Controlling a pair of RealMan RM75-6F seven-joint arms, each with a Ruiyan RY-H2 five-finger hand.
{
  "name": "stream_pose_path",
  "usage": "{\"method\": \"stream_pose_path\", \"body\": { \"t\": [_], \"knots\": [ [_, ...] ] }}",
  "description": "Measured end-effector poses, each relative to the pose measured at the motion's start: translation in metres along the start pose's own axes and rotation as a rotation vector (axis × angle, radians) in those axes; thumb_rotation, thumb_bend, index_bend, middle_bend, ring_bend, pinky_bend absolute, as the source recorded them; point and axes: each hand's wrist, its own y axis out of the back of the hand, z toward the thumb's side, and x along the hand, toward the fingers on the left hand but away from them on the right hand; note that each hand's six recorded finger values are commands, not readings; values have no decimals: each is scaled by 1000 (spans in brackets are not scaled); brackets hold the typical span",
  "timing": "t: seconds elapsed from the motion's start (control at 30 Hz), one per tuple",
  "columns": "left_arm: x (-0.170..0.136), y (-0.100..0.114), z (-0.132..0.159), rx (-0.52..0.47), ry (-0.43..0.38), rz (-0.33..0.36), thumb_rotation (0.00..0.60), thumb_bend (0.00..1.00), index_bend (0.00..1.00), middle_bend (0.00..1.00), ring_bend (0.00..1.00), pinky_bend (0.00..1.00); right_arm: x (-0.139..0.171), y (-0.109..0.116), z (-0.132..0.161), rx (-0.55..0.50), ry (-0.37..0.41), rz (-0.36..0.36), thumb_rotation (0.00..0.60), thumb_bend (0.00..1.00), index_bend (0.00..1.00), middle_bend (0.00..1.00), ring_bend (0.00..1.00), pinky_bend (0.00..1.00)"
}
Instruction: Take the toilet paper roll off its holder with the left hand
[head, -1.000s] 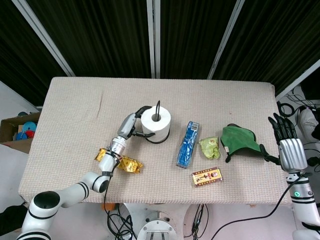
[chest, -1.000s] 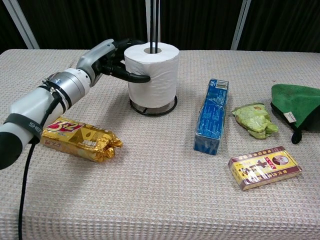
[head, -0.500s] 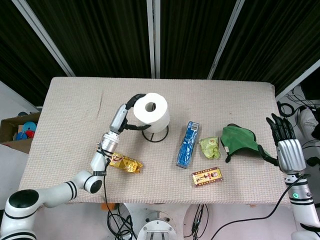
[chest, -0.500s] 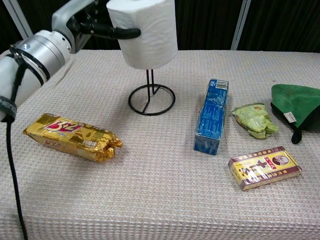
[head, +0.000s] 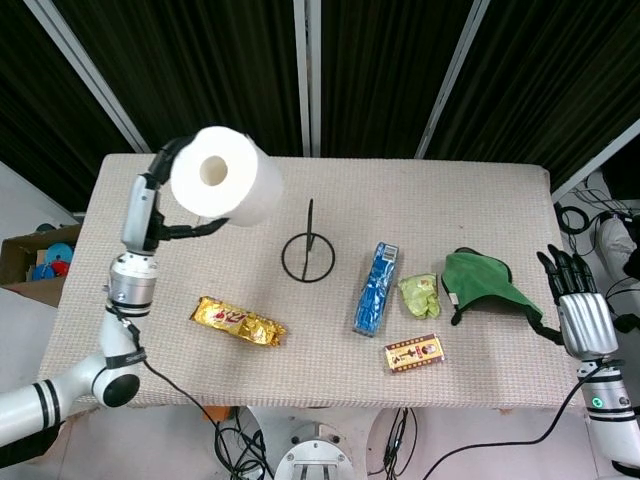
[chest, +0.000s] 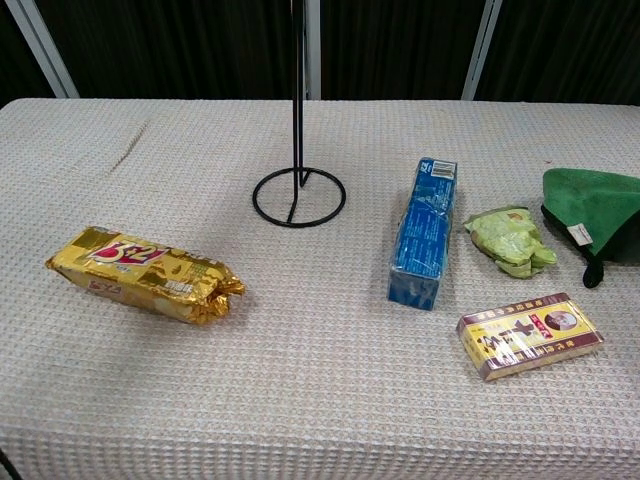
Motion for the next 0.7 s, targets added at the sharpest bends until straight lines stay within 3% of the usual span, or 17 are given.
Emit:
{"method": "stream_pose_path", "body": {
  "t": [0.1,0.37,0.53,0.7],
  "knots": [
    [-14,30,-6,89,19,56,600,78,250,357,320,412,8,-4,-10,58,-27,24,600,304,0,0,0,0],
    [-44,64,-71,275,139,93,600,79,251,357,320,412,36,-16,-37,130,-111,92,600,305,0,0,0,0],
    [-72,76,-124,384,221,90,600,79,252,357,320,410,39,-11,-40,121,-116,70,600,305,0,0,0,0],
    [-109,73,-173,456,304,51,600,79,245,334,309,406,42,-7,-38,111,-110,55,600,305,0,0,0,0]
  ]
}}
